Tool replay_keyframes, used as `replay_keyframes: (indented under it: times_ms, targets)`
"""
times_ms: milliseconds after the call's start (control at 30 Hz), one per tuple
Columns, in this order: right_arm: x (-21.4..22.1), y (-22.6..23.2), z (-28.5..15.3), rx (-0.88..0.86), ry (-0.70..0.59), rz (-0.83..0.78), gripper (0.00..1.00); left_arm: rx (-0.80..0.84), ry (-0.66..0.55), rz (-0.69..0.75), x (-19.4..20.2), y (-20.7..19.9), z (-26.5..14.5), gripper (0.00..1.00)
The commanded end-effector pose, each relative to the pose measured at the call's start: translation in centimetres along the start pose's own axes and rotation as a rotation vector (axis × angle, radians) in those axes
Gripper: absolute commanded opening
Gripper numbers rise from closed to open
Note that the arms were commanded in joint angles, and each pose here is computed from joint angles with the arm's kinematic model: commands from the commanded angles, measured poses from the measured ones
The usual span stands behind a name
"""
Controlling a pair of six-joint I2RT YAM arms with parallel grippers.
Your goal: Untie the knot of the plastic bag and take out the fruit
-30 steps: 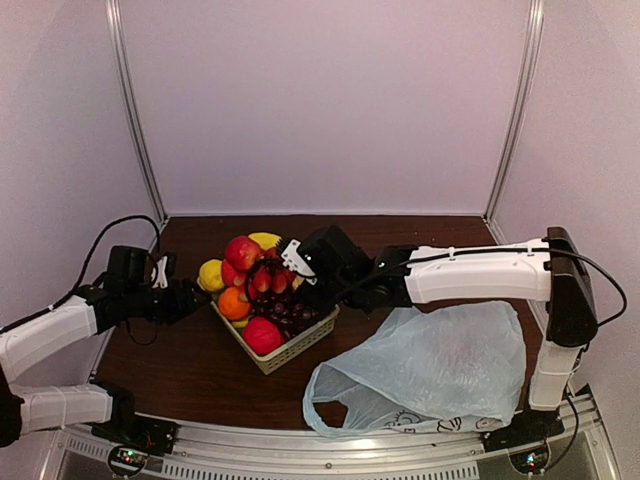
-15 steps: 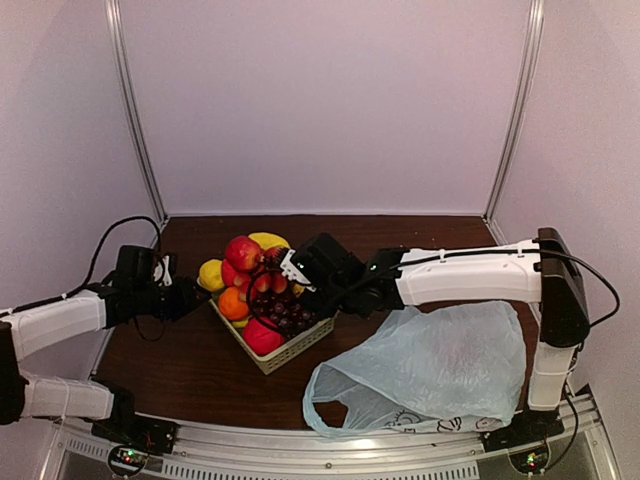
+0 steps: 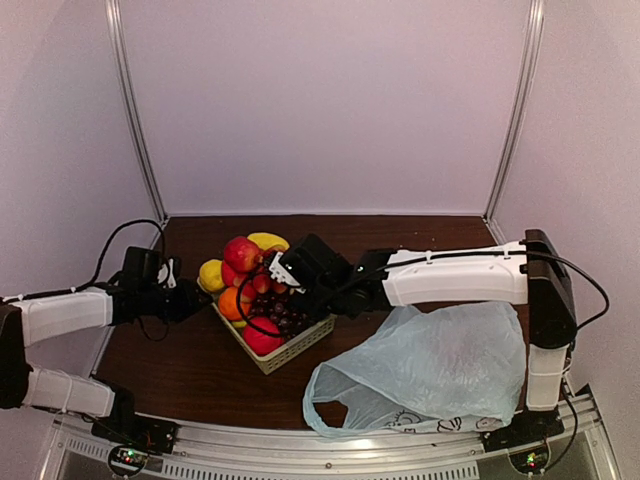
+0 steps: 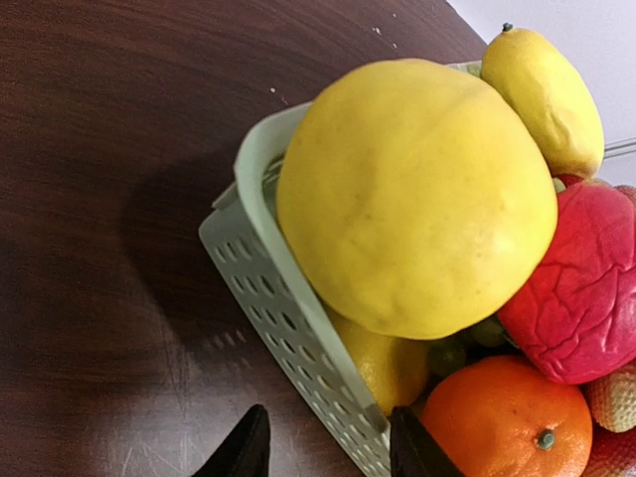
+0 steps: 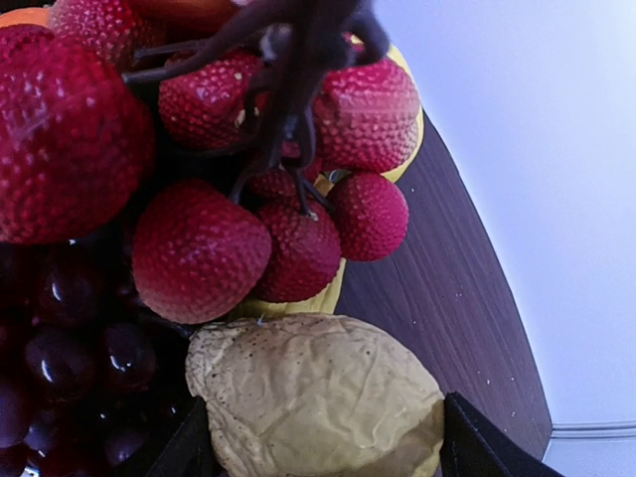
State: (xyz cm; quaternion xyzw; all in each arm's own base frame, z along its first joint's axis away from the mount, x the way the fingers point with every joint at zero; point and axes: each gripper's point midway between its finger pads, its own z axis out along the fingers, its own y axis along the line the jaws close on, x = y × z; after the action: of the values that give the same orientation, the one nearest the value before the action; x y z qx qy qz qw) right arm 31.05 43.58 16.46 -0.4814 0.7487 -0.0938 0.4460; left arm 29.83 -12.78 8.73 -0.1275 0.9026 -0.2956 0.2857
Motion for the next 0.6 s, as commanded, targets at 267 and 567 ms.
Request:
replay_keyframes:
  times_ms: [267, 567]
  targets:
    - [-0.9, 2.2, 0.4, -0.087, -0.012, -0.013, 0.63, 0.037, -0.009, 0.028, -0.2, -0.2, 0.6, 0.40]
    - [-0.3, 3.6, 1.1, -0.138, 0.021, -0.037, 0.64, 0.051, 0.003, 0.031, -0.2, -0.5, 1.0, 0.37]
